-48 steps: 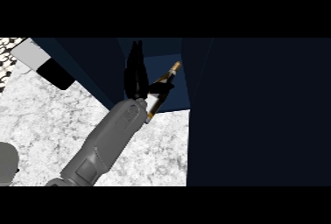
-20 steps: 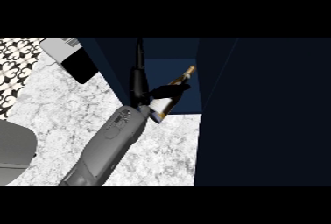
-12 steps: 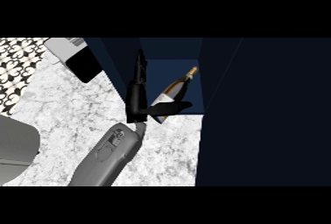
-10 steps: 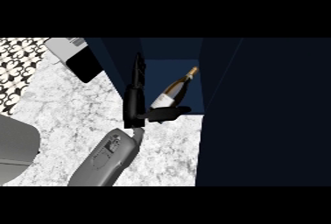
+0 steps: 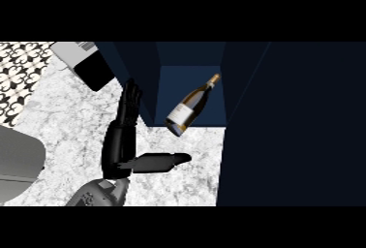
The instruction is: Pick up the wine, place it into the cabinet and close the cabinet
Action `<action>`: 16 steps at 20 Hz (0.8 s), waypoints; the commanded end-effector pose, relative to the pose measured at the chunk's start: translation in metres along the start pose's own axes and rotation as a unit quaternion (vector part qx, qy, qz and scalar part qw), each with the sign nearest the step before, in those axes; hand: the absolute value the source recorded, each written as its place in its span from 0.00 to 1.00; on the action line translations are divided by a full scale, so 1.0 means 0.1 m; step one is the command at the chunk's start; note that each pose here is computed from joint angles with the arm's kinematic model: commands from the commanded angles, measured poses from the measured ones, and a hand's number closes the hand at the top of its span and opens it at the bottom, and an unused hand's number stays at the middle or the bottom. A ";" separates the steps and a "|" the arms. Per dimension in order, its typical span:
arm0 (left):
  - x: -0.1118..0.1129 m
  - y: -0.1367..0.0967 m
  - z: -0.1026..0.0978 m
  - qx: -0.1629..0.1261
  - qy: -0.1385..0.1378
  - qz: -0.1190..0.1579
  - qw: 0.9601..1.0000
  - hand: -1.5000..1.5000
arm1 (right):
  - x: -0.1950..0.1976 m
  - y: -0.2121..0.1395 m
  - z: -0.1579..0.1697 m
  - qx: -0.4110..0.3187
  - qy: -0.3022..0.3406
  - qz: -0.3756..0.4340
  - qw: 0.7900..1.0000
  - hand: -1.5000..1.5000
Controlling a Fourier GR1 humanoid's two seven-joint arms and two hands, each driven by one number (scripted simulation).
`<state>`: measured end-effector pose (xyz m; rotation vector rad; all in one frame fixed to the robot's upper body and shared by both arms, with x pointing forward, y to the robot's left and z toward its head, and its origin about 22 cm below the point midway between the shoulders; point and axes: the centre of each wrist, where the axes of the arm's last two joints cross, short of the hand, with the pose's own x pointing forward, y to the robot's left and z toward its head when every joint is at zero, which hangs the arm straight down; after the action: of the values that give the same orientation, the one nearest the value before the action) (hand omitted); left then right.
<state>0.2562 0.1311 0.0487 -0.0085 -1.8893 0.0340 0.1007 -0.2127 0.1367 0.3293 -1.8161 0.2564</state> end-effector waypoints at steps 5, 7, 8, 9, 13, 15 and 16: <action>0.21 0.52 0.30 -0.033 -0.005 0.018 0.999 0.00 | 0.35 -0.08 0.09 0.026 -0.007 0.008 1.000 0.00; 0.29 0.59 0.40 -0.066 0.002 0.037 0.997 0.00 | 0.33 -0.02 0.16 0.040 0.006 0.017 0.999 1.00; 0.30 0.80 0.26 -0.062 -0.006 0.036 0.997 0.00 | 0.20 -0.09 0.04 0.075 0.018 0.028 0.997 1.00; 0.26 0.62 0.39 -0.061 0.000 0.036 0.998 0.00 | 0.36 -0.07 0.13 0.098 0.029 0.044 0.994 1.00; 0.23 0.94 0.49 -0.100 0.002 0.048 0.994 1.00 | 0.11 -0.11 0.08 0.156 0.049 0.063 0.984 1.00; 0.34 1.09 0.49 -0.101 0.005 0.058 0.993 1.00 | 0.30 -0.13 0.06 0.158 0.042 0.100 0.982 1.00; 0.36 1.33 0.55 -0.103 0.005 0.055 0.993 1.00 | 0.29 -0.15 0.09 0.147 0.041 0.100 0.983 1.00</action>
<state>0.2016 0.2290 0.0576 -0.2211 -1.8758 -0.0661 0.1031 -0.2260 0.1404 0.3331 -1.7180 0.6028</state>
